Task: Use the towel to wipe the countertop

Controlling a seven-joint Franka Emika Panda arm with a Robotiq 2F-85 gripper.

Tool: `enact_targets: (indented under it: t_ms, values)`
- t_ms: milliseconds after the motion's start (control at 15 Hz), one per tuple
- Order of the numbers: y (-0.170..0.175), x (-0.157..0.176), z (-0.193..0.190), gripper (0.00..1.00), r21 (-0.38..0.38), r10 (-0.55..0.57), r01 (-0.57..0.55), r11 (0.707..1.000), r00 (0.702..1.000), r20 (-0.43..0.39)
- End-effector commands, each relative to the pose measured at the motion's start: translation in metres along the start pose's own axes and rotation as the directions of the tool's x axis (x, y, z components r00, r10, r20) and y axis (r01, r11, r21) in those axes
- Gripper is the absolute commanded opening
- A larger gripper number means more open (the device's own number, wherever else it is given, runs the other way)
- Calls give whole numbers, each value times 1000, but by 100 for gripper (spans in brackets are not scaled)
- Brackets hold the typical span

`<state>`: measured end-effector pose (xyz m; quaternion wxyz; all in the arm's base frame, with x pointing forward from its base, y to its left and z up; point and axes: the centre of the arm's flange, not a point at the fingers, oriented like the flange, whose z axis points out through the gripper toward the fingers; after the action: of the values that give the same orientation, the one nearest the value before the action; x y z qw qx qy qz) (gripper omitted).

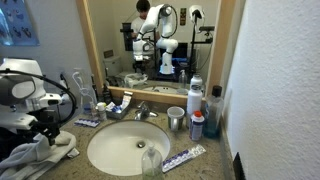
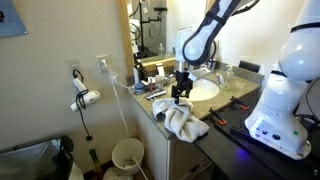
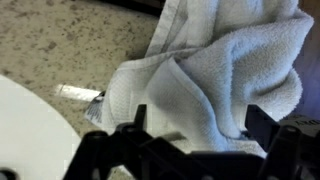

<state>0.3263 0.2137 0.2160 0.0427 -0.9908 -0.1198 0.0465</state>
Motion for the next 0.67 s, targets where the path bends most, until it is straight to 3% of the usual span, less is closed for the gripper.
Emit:
enact_targets:
  t_ms: [0, 200, 267, 333, 600]
  values:
    - [-17, 15, 44, 100, 65, -21, 18, 998, 999, 45]
    - [-27, 16, 72, 100, 18, -77, 76, 997, 991, 113]
    - [-29, 16, 79, 75, -6, -99, 100, 995, 986, 132]
    - [-29, 16, 86, 72, -23, -118, 123, 992, 982, 147]
    - [-30, 27, 89, 43, -94, -146, 160, 983, 979, 143]
